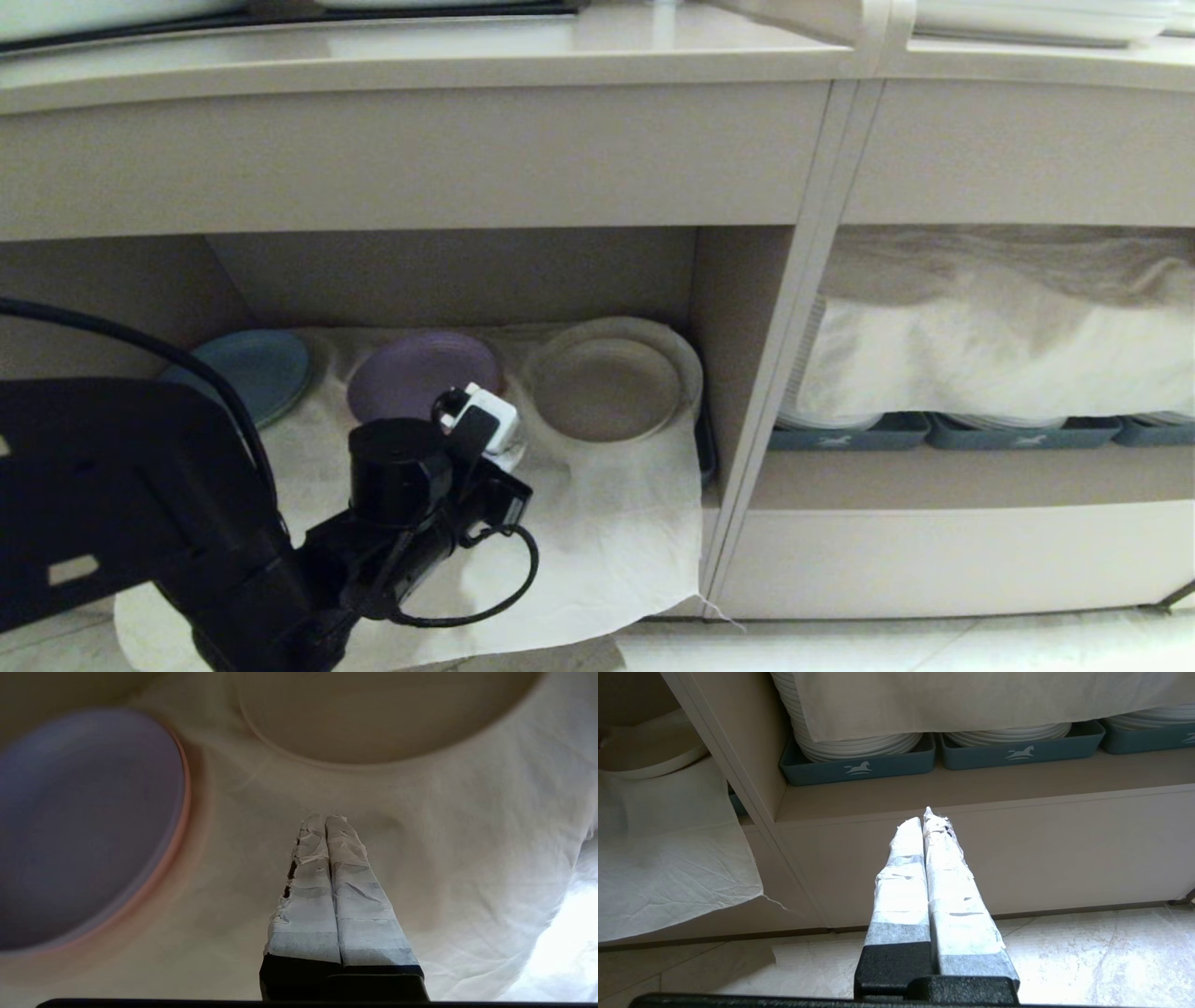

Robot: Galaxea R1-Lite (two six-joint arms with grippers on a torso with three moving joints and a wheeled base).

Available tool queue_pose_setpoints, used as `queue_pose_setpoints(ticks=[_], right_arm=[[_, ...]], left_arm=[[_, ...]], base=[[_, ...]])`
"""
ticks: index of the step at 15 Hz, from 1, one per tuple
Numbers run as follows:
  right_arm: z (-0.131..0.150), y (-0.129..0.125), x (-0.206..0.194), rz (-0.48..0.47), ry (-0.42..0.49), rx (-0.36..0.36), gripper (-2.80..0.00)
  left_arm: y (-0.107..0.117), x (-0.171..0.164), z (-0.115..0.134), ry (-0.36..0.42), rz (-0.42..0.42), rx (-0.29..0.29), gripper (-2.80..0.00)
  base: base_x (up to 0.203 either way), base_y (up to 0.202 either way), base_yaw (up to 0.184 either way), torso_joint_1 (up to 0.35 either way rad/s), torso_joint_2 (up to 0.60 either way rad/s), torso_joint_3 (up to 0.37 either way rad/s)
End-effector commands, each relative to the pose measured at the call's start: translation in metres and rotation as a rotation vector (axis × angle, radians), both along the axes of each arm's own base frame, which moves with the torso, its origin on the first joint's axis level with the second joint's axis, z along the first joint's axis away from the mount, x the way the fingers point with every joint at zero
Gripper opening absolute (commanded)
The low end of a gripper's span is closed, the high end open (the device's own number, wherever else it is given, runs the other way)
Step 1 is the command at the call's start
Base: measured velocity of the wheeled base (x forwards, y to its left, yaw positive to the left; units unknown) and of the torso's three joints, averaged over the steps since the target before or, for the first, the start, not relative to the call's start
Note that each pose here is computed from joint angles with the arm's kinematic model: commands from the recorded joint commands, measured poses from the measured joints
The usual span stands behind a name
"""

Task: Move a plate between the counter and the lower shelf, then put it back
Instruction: Pick up the plate in the cupboard

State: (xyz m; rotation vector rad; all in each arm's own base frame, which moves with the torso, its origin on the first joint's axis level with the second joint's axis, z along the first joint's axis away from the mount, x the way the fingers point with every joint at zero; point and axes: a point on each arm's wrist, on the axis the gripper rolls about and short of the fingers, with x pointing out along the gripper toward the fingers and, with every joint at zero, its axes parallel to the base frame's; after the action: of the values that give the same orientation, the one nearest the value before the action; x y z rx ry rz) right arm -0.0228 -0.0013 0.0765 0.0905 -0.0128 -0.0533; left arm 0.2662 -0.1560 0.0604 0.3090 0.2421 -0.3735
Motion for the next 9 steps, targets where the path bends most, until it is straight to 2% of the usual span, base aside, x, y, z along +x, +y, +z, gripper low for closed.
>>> queue_pose_setpoints(ticks=[1,4,9], right_arm=[[0.0,0.0,0.0,0.0,0.0,0.0,-2.8],[0.0,0.0,0.0,0.0,0.0,0.0,-2.8],[0.0,0.0,0.0,0.0,0.0,0.0,-2.8]], left_arm=[[-0.011,0.008,0.003,0.038,0.041,-0.026,-2.8],[-0.028,0.01,0.005,0.105,0.123,-0.079,-2.8],[-0.036,0.017,0.005,0.161,0.236,-0.172,-2.8]], base=[[0.0,0.0,0.0,0.0,0.0,0.0],[0.0,0.0,0.0,0.0,0.0,0.0],[0.0,0.0,0.0,0.0,0.0,0.0]])
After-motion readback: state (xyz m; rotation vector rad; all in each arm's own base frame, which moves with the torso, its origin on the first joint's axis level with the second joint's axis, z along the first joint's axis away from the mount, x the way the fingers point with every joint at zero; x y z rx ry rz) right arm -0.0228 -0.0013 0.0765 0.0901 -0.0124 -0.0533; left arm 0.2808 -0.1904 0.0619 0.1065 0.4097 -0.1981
